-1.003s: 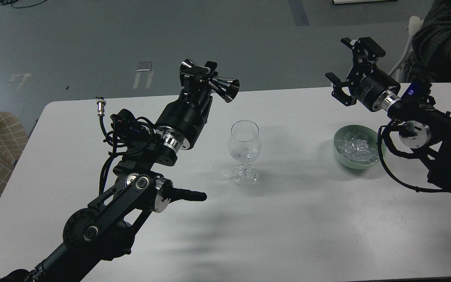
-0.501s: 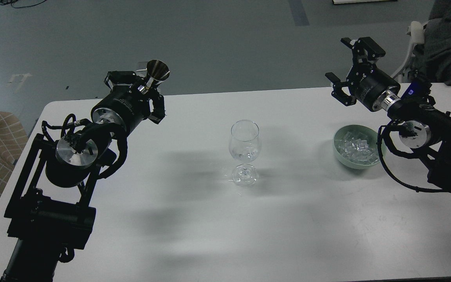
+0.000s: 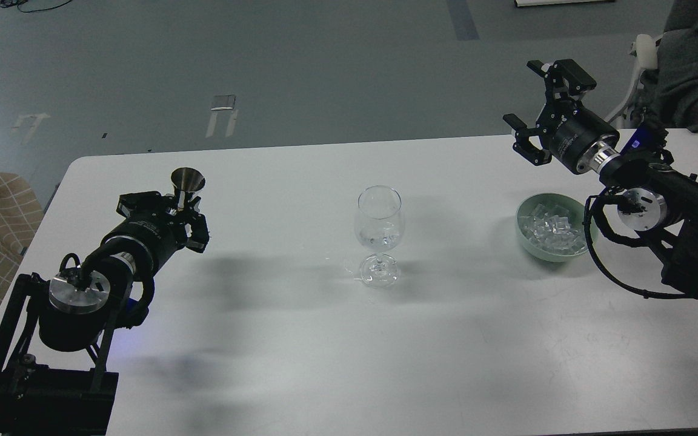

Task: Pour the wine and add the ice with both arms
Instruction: 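Turn the jigger upright and carry it back toward its spot, then lower the jigger onto the table and open the left gripper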

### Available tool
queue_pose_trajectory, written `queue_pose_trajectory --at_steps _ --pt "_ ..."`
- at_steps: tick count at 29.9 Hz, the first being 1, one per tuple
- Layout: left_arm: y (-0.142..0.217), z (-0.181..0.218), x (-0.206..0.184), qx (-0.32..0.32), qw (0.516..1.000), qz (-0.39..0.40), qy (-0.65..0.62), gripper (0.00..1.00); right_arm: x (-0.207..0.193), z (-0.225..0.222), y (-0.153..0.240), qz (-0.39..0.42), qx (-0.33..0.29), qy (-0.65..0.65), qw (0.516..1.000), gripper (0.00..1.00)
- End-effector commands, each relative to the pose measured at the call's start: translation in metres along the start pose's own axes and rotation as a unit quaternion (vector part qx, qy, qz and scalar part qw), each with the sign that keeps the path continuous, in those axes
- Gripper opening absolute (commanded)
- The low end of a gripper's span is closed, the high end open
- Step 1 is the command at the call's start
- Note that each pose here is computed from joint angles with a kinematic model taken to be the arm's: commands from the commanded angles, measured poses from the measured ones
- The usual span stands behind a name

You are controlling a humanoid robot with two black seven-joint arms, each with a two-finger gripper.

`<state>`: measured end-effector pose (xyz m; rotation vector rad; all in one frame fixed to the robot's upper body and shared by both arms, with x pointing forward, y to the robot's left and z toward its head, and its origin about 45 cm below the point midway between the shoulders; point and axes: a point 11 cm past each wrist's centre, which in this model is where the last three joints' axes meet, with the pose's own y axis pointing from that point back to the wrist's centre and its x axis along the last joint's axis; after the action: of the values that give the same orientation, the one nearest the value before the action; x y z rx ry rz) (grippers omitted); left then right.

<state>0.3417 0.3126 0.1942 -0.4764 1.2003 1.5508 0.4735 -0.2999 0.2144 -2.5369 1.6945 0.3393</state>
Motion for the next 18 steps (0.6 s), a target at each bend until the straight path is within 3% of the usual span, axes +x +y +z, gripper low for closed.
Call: queue_pose_trajectory --at_steps 1,8,18 --pt "-0.005 0.006 0.021 -0.005 1.0 0.006 0.013 0.12 -0.001 -0.001 0.0 -0.001 0.001 0.0 1.0 1.0" --pt "-0.015 0.011 0.059 -0.018 0.999 0.012 0.043 0.12 0.0 0.0 0.0 -0.001 0.0 0.0 1.0 1.0" --pt "-0.015 0.013 0.06 -0.029 0.996 -0.01 0.087 0.12 -0.001 0.001 0.0 -0.001 -0.001 0.001 1.0 1.0"
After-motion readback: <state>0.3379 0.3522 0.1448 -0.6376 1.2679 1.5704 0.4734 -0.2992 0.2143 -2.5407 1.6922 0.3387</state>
